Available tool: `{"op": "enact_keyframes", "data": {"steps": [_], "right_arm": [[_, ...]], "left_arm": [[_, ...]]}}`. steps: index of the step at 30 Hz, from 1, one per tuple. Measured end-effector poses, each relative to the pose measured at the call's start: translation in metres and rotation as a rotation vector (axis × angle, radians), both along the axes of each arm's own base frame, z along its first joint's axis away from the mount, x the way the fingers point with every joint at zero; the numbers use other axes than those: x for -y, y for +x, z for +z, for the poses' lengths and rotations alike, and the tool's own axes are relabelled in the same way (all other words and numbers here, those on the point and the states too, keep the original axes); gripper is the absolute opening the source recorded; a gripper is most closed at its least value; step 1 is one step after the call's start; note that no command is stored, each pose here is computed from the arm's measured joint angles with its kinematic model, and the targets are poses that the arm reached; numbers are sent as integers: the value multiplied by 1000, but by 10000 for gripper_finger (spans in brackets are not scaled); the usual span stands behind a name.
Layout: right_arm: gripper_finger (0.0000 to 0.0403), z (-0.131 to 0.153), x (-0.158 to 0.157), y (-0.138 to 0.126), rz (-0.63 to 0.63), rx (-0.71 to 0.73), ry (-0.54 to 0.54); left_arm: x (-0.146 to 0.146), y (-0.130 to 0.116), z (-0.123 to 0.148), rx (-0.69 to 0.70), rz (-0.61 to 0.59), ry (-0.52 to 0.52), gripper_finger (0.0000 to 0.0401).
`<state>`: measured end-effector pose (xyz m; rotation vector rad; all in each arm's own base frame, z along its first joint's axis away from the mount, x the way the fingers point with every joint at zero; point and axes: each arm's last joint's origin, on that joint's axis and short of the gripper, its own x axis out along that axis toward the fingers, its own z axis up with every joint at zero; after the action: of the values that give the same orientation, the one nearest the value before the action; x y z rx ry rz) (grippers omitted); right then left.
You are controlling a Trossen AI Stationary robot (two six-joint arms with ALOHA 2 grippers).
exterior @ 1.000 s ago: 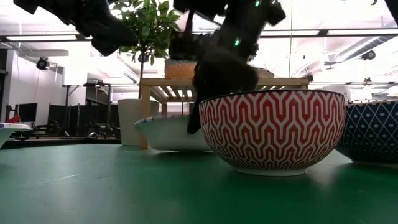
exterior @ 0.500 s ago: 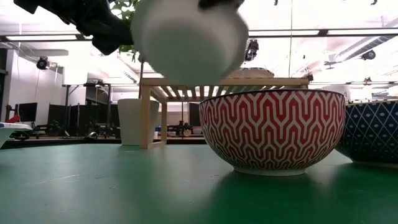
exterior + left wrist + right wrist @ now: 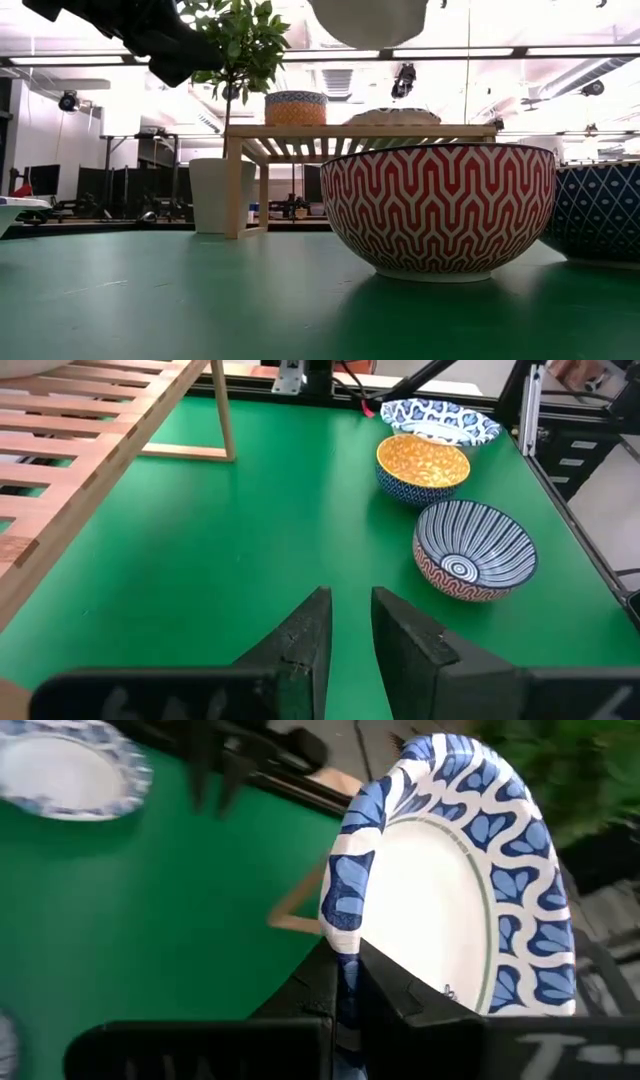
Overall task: Place and stack bowls onto a shelf
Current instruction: Stack the blue patterned bowl on top of the blue patterned bowl on the shelf
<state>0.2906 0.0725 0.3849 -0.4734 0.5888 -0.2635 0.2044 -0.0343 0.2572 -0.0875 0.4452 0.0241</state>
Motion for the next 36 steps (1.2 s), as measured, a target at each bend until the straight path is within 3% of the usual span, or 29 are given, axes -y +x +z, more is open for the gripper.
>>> {"op": "enact_keyframes", "data": {"steps": [7,17,24,36], "right_arm": [[12,2,41,-4,-119,-49,-29],[12,-18,109,0,-336,-203,-47],[12,-24,139,-1,-339,-231,37],[13,-36,166,3,-413,-277,46]], "left_arm": [[0,0,0,5,-2,2,56],[0,0,0,2,-2,5,56],[0,0,0,3,-2,6,56],[0,0,0,4,-3,6,56]]}}
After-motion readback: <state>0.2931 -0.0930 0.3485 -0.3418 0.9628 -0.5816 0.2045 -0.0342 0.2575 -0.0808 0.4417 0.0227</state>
